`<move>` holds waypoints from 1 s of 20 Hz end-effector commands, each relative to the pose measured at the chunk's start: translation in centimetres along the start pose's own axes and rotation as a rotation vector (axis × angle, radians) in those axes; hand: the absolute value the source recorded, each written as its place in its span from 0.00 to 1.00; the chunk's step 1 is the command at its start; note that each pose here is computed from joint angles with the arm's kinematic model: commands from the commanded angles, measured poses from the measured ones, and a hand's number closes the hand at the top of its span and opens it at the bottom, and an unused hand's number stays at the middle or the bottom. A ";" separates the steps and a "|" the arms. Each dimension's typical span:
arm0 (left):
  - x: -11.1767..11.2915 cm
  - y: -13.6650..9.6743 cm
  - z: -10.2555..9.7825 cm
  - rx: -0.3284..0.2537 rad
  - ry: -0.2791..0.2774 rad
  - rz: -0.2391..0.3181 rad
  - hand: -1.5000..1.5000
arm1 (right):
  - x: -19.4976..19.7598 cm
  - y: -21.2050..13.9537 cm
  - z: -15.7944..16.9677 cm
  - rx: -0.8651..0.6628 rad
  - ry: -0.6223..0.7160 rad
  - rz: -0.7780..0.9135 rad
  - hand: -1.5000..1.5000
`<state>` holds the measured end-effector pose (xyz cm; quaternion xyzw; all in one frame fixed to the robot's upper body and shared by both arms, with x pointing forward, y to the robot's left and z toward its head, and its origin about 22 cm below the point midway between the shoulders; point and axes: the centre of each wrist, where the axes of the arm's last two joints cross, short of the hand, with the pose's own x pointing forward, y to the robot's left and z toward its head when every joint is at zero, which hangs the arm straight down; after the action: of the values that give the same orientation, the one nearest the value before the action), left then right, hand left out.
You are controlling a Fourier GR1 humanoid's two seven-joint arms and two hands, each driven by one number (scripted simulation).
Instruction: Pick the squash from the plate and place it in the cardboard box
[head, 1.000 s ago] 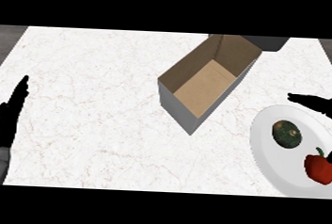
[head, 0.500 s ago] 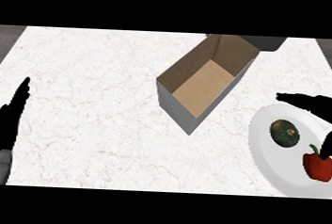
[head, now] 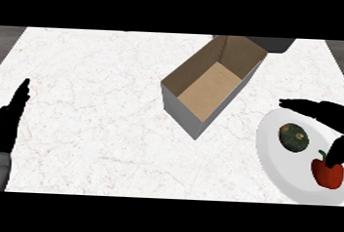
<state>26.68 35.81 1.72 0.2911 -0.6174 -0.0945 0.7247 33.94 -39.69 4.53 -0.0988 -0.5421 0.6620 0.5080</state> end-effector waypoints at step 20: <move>1.2 -0.4 0.2 0.000 -0.010 -0.005 0.50 | 2.6 4.1 -3.7 -0.074 0.078 0.102 1.00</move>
<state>26.36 35.79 1.77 0.2910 -0.6190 -0.0950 0.7233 32.81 -36.32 2.06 -0.1387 -0.5059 0.6771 0.5162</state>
